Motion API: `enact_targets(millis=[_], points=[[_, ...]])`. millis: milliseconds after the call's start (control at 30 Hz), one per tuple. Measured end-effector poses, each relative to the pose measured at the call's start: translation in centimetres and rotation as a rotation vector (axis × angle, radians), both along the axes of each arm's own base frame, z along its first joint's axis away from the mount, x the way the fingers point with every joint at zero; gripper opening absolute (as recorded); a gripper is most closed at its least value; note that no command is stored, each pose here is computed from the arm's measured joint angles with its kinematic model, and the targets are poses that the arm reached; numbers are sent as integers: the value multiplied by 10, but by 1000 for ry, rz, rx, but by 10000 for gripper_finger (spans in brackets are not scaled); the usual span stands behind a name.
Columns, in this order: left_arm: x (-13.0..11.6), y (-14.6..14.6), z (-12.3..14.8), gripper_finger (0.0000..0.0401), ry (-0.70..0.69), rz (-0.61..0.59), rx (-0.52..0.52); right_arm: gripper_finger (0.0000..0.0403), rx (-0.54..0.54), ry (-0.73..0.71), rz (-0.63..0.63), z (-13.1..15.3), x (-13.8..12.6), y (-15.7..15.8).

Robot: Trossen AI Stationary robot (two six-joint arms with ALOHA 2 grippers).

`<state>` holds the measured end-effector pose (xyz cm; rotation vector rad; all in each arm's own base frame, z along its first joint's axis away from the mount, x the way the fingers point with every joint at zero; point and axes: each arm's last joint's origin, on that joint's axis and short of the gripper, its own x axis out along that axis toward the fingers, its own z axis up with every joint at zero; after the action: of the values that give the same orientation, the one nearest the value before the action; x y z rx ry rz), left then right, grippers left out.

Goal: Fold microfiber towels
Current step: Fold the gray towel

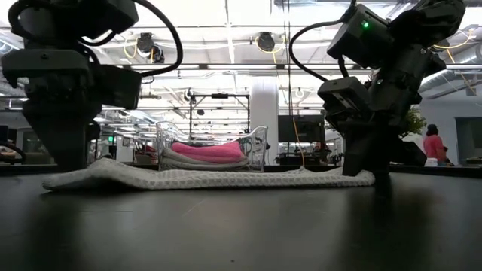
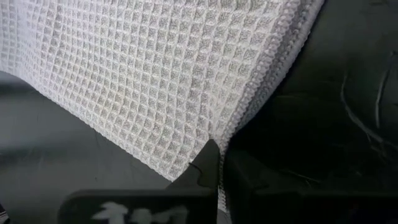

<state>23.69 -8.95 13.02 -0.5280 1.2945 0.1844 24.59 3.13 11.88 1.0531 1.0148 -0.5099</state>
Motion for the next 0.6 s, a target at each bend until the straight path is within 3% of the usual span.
enact_targets(millis=[600], points=[[4,-9,2,88,-65,-26,-38,0,-14,-21,-62,37,-24,-4]])
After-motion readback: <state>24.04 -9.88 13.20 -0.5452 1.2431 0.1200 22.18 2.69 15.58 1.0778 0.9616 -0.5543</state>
